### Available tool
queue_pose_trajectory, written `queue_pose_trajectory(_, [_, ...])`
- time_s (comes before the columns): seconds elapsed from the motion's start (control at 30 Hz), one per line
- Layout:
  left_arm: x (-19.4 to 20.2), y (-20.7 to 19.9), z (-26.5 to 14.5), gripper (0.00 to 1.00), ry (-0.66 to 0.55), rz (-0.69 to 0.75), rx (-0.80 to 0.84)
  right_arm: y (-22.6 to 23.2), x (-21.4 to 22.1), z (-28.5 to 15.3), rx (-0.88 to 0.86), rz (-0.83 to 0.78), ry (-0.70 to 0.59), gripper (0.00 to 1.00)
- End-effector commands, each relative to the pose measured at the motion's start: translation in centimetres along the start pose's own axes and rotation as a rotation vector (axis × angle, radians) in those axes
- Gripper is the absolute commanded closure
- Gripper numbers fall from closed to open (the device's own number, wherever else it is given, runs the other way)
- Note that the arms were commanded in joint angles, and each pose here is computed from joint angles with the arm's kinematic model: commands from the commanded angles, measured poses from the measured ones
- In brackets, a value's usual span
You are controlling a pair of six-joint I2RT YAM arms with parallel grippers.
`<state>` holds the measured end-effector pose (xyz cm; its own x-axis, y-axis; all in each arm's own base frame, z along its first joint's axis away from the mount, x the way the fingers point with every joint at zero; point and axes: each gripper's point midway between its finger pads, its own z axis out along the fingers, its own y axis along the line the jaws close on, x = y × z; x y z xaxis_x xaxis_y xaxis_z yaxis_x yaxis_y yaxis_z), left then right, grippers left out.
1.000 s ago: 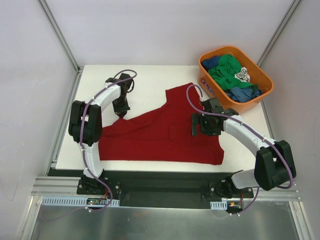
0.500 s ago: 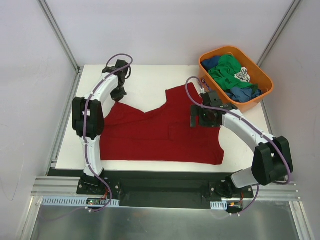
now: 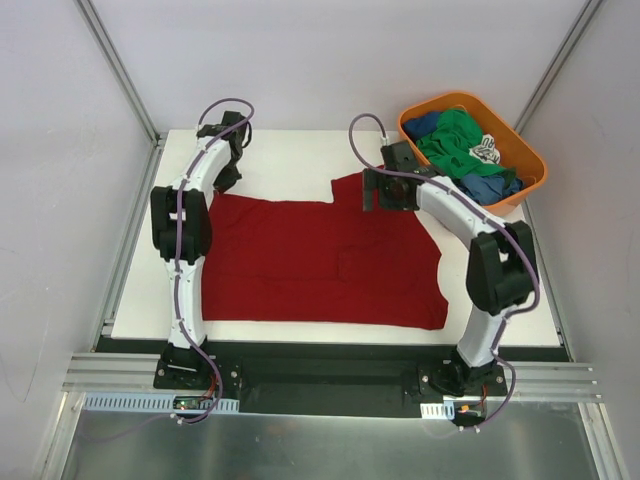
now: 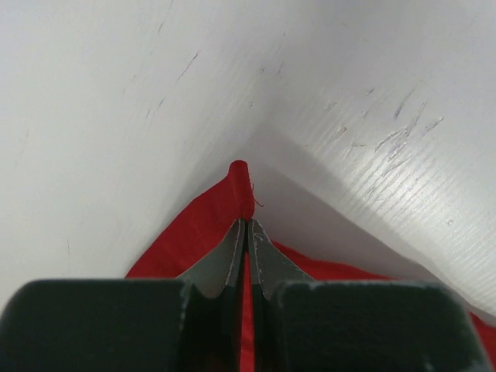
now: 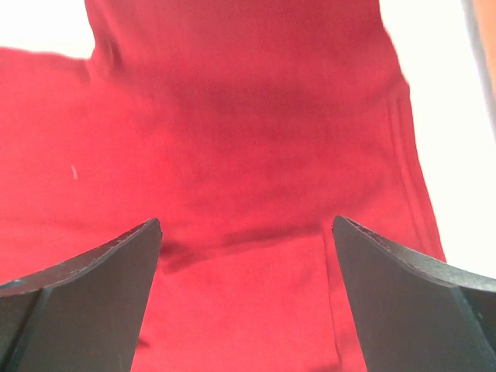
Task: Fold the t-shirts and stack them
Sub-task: Grap the side of the flattened tshirt furthest away from the robot with both arms
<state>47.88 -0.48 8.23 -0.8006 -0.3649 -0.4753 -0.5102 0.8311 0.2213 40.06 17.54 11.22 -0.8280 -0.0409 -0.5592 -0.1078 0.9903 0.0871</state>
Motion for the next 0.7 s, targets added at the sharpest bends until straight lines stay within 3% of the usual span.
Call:
queue_pose_trajectory(0.0, [-1.5,0.9,-0.9,1.00,-0.034,-0.038,-0.031,-0.2,-4.0,2.5,0.064,-0.047,-0.062,0.03])
queue_pose_trajectory(0.43, [-0.2,0.2,0.9,1.00,0.040,0.006,0.007,0.4,-13.0,12.2,0.166,-0.109,-0.196,0.03])
queue_pose_trajectory(0.67, [0.3,0.3,0.7,1.00,0.064,0.024,0.032,0.4,-16.8,13.6,0.149,-0.086,-0.333,0.03])
